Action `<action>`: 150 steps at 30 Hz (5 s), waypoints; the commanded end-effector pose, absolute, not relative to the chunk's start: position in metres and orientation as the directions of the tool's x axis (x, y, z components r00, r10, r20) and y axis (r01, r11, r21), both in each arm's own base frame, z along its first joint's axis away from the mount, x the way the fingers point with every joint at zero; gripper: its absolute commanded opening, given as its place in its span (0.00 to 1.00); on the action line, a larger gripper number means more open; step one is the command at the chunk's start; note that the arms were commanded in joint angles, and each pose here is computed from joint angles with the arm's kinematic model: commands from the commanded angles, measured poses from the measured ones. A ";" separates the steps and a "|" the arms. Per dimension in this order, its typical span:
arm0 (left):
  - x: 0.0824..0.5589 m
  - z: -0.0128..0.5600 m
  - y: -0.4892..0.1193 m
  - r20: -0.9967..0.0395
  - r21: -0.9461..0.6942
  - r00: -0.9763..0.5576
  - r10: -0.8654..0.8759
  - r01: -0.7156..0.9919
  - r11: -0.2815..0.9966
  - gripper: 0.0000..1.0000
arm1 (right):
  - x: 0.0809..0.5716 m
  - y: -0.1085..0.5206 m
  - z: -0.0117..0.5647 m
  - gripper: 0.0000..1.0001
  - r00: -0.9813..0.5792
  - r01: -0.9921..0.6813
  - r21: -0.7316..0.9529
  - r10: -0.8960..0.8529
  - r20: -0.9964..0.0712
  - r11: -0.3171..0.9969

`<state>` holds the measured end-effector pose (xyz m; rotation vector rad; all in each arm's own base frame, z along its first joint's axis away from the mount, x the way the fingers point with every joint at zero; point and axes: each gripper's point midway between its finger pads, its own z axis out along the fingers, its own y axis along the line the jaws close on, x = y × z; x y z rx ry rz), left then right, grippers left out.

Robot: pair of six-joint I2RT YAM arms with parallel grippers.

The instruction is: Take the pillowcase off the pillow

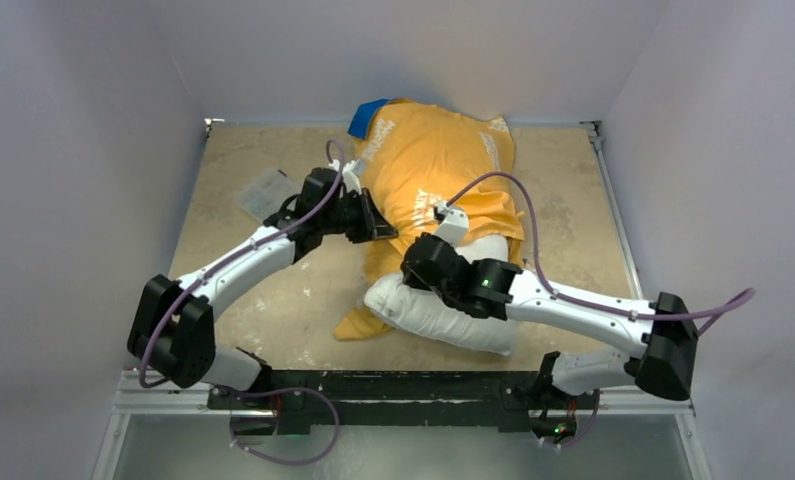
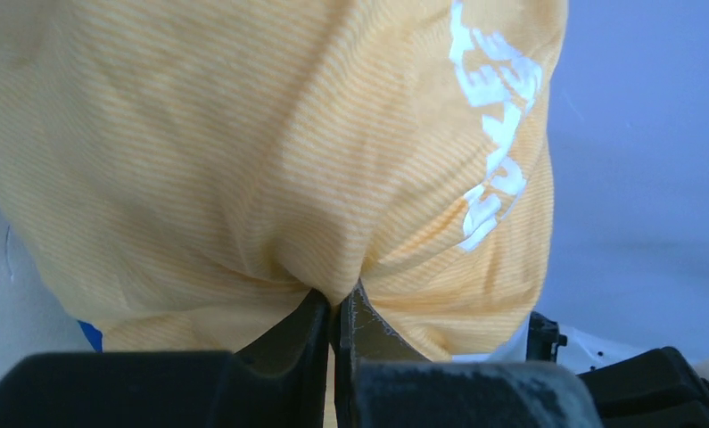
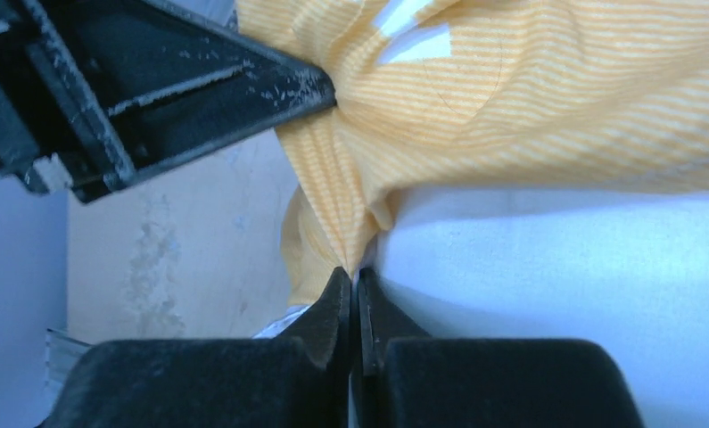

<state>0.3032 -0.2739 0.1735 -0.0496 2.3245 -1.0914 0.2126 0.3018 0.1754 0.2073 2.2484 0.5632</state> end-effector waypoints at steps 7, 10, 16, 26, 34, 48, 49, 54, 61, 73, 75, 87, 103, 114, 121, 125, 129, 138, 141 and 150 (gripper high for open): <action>0.455 0.264 -0.212 -0.731 -0.614 -0.488 -0.478 0.163 0.773 0.00 | 0.171 0.274 0.161 0.06 -0.759 -0.144 0.358 0.129 -0.638 0.922; 0.458 0.264 -0.214 -0.740 -0.606 -0.484 -0.467 0.180 0.775 0.00 | 0.171 0.275 0.160 0.03 -0.760 -0.151 0.353 0.120 -0.638 0.924; 0.419 0.254 -0.240 -0.703 -0.624 -0.582 -0.409 0.230 0.747 0.04 | 0.175 0.288 0.170 0.28 -0.748 -0.193 0.376 0.111 -0.654 0.906; 0.304 0.204 -0.254 -0.649 -0.627 -0.685 -0.332 0.234 0.743 0.44 | 0.171 0.295 0.201 0.77 -0.746 -0.248 0.401 0.091 -0.660 0.882; 0.268 0.198 -0.265 -0.604 -0.675 -0.735 -0.309 0.265 0.689 0.52 | 0.158 0.285 0.209 0.89 -0.774 -0.278 0.375 0.025 -0.633 0.884; 0.255 0.164 -0.306 -0.555 -0.707 -0.791 -0.259 0.284 0.647 0.34 | 0.144 0.277 0.154 0.92 -0.815 -0.333 0.259 -0.139 -0.563 0.907; 0.256 0.162 -0.306 -0.557 -0.703 -0.789 -0.259 0.282 0.652 0.30 | 0.145 0.276 0.148 0.92 -0.818 -0.327 0.242 -0.146 -0.557 0.913; 0.263 0.159 -0.302 -0.581 -0.676 -0.772 -0.260 0.280 0.682 0.05 | 0.148 0.268 0.119 0.91 -0.830 -0.298 0.155 -0.176 -0.530 0.942; 0.283 0.156 -0.296 -0.634 -0.606 -0.732 -0.251 0.268 0.749 0.00 | 0.154 0.262 0.097 0.45 -0.837 -0.260 0.080 -0.184 -0.515 0.962; 0.367 0.188 -0.257 -0.715 -0.530 -0.615 -0.332 0.168 0.831 0.00 | 0.148 0.253 0.107 0.00 -0.837 -0.240 0.136 -0.133 -0.531 0.961; 0.389 0.195 -0.243 -0.721 -0.532 -0.588 -0.367 0.130 0.837 0.00 | 0.149 0.254 0.123 0.00 -0.824 -0.243 0.179 -0.106 -0.556 0.953; 0.498 0.214 -0.203 -0.779 -0.436 -0.502 -0.376 0.002 0.900 0.00 | 0.137 0.242 0.279 0.00 -0.698 -0.341 0.548 0.184 -0.692 0.764; 0.508 0.235 -0.136 -0.798 -0.416 -0.435 -0.417 -0.103 0.903 0.00 | 0.101 0.203 0.402 0.09 -0.554 -0.585 0.691 0.413 -0.723 0.424; 0.433 0.219 -0.188 -0.763 -0.472 -0.518 -0.387 0.037 0.881 0.00 | 0.150 0.281 0.381 0.99 -0.498 -0.591 0.583 0.317 -0.807 0.558; 0.402 0.218 -0.199 -0.758 -0.485 -0.535 -0.372 0.081 0.871 0.00 | 0.222 0.329 0.292 0.99 -0.533 -0.338 0.435 0.211 -0.819 0.834; 0.396 0.219 -0.198 -0.758 -0.484 -0.540 -0.367 0.088 0.871 0.00 | 0.241 0.351 0.242 0.99 -0.562 -0.276 0.333 0.130 -0.817 0.901; 0.395 0.218 -0.198 -0.758 -0.483 -0.542 -0.364 0.091 0.871 0.00 | 0.263 0.347 0.159 0.99 -0.601 -0.170 0.165 0.031 -0.799 0.971; 0.400 0.216 -0.195 -0.767 -0.472 -0.528 -0.366 0.076 0.878 0.00 | 0.262 0.287 0.029 0.28 -0.736 -0.013 -0.026 -0.027 -0.676 1.000; 0.402 0.217 -0.197 -0.766 -0.478 -0.526 -0.370 0.080 0.875 0.00 | 0.261 0.294 0.049 0.00 -0.722 -0.036 0.046 0.006 -0.692 0.998; 0.411 0.202 -0.183 -0.760 -0.468 -0.522 -0.388 0.025 0.883 0.00 | 0.242 0.303 0.257 0.00 -0.469 -0.394 0.535 0.337 -0.816 0.747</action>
